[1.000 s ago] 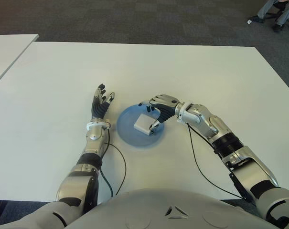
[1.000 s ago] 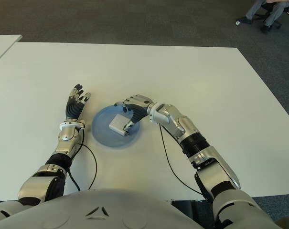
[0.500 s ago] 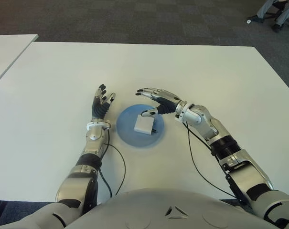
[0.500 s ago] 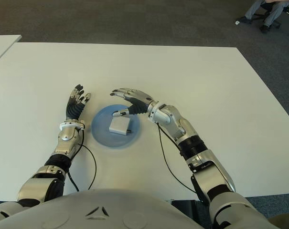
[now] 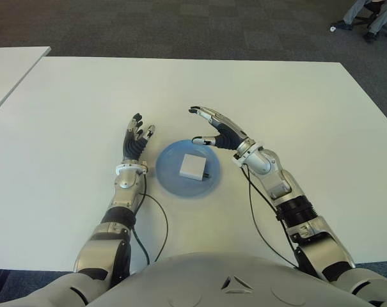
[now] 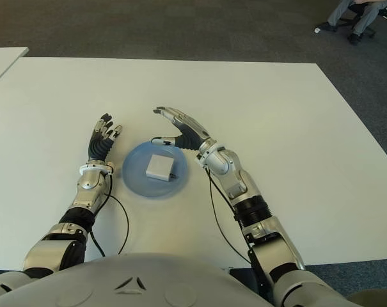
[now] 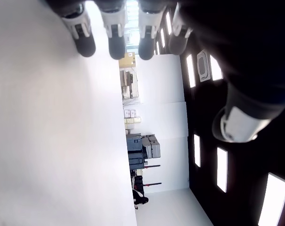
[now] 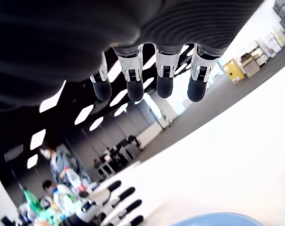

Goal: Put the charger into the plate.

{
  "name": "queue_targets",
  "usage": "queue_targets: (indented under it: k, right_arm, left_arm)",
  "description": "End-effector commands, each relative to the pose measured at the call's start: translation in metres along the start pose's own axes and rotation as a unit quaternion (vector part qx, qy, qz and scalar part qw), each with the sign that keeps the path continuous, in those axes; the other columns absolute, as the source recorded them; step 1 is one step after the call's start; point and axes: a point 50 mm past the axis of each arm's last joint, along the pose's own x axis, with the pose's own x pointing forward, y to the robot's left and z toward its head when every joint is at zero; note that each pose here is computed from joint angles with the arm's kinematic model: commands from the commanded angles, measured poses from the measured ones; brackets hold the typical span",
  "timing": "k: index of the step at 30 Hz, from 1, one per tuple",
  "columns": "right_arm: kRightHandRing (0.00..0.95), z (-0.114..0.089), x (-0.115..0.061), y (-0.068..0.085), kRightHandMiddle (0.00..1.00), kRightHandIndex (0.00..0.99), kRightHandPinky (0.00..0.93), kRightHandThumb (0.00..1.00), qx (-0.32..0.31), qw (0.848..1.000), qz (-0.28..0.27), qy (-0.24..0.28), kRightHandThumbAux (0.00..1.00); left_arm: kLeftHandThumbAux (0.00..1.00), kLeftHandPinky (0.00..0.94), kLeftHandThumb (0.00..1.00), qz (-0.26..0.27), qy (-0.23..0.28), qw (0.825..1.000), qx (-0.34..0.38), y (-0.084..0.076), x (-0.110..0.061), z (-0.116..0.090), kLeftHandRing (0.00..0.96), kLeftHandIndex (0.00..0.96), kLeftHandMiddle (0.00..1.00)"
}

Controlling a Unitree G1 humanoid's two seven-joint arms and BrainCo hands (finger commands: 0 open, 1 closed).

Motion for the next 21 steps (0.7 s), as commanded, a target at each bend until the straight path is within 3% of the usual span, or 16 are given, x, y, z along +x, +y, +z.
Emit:
queue_targets:
  k: [1, 8, 12, 17, 21]
  right_arm:
    - [0.000, -0.001, -0.003, -0.001, 0.000, 0.000, 0.000, 0.164, 0.078, 0.995, -0.067, 0.017, 0.236]
    - [0.000, 0.002, -0.003, -0.007, 0.000, 0.000, 0.000, 0.088, 0.132, 0.984, -0.117, 0.015, 0.347]
    - [0.000, -0.001, -0.001, -0.019, 0.000, 0.000, 0.001, 0.062, 0.160, 0.975, -0.152, 0.024, 0.410]
    - [0.000, -0.001, -0.002, -0.018, 0.000, 0.000, 0.010, 0.024, 0.216, 0.952, -0.211, 0.040, 0.535]
    - [0.000, -0.002, -0.002, -0.017, 0.000, 0.000, 0.006, 0.015, 0.239, 0.943, -0.228, 0.045, 0.595]
  left_arm:
    - [0.574, 0.099, 0.000, -0.009, 0.087, 0.996, 0.005, 0.000, -0.026, -0.036, 0.092, 0.042, 0.099]
    - [0.576, 0.108, 0.000, -0.008, 0.087, 0.996, 0.007, 0.003, -0.029, -0.038, 0.098, 0.042, 0.105]
    - [0.577, 0.100, 0.000, -0.009, 0.090, 0.996, 0.009, 0.004, -0.030, -0.040, 0.096, 0.038, 0.102]
    - [0.571, 0.079, 0.000, -0.012, 0.098, 0.995, 0.014, 0.008, -0.030, -0.042, 0.085, 0.027, 0.091]
    - [0.565, 0.079, 0.000, -0.013, 0.099, 0.995, 0.015, 0.009, -0.031, -0.042, 0.081, 0.024, 0.088]
